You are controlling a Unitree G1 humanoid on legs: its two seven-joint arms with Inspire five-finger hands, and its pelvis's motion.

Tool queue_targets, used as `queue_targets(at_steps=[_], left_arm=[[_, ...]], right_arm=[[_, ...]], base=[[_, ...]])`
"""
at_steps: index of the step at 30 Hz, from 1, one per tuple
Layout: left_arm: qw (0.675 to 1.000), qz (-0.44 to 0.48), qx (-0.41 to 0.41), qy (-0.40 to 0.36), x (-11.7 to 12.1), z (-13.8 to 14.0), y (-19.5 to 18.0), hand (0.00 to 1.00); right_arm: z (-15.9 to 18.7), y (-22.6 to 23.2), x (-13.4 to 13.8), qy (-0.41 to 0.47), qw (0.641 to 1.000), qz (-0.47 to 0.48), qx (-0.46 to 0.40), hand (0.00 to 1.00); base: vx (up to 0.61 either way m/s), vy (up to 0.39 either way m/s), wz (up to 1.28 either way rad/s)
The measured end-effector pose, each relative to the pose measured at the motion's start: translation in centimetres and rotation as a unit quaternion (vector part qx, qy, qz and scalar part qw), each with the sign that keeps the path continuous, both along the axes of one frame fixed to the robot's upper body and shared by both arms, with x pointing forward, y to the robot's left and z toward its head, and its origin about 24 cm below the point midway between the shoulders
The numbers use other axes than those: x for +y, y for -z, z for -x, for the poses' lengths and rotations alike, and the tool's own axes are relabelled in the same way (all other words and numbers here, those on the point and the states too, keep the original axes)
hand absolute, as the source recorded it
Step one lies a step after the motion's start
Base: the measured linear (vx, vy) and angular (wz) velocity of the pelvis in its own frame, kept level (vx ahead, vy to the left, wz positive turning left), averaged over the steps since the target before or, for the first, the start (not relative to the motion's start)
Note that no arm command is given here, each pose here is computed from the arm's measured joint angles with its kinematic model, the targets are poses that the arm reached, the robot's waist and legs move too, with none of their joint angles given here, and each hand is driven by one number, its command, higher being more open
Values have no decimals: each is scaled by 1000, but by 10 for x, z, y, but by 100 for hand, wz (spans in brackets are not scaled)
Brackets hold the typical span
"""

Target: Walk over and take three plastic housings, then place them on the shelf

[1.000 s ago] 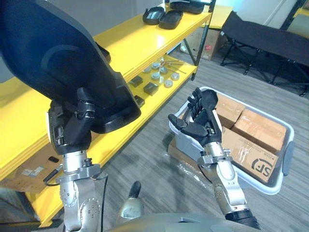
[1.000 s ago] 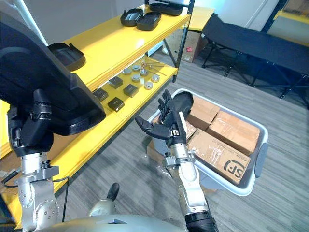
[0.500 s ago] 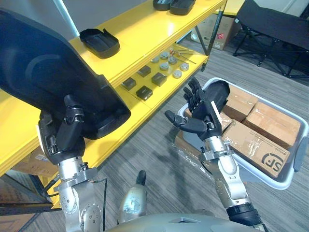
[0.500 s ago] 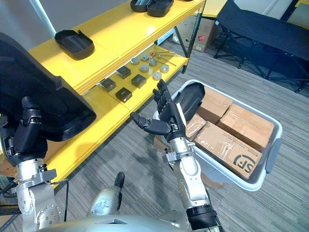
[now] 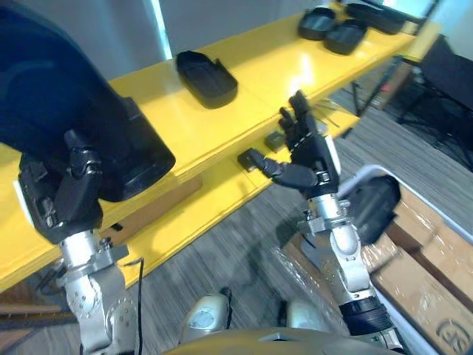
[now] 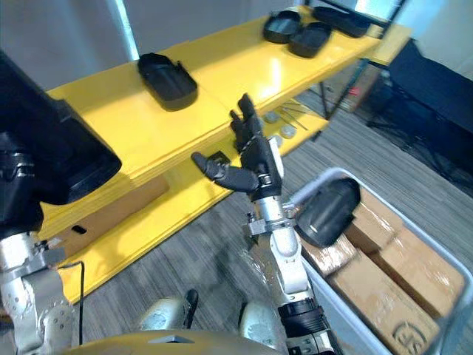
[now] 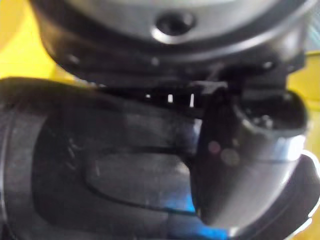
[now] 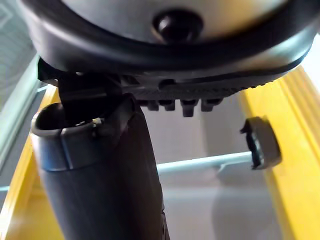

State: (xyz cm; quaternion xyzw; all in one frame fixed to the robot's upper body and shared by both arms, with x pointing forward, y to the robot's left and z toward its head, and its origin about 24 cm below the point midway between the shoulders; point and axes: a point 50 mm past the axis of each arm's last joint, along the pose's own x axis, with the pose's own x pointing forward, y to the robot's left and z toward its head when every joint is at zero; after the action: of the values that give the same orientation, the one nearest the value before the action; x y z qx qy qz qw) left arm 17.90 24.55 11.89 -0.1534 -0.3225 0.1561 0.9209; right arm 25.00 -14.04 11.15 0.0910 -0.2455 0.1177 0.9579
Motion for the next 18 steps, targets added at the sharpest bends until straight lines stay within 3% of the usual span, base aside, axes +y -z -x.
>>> queue_targets(at_steps=[4, 8, 12, 18], left_arm=[[1000, -8, -1, -7, 7, -1, -2, 0], [1000, 10, 6, 8, -1, -4, 4, 0], [998, 5, 18, 57, -21, -11, 7, 0], [997, 2, 33, 76, -30, -15, 10, 0]], right_arm=[[-3, -29, -26, 33, 998, 2, -61, 100], [-9, -52, -44, 61, 992, 31, -104, 100], [-8, -54, -53, 86, 990, 19, -108, 100], [9, -46, -58, 93, 990, 7, -102, 100]], base=[[296, -421, 168], [253, -366, 110], [164, -132, 60], [35, 69, 29]])
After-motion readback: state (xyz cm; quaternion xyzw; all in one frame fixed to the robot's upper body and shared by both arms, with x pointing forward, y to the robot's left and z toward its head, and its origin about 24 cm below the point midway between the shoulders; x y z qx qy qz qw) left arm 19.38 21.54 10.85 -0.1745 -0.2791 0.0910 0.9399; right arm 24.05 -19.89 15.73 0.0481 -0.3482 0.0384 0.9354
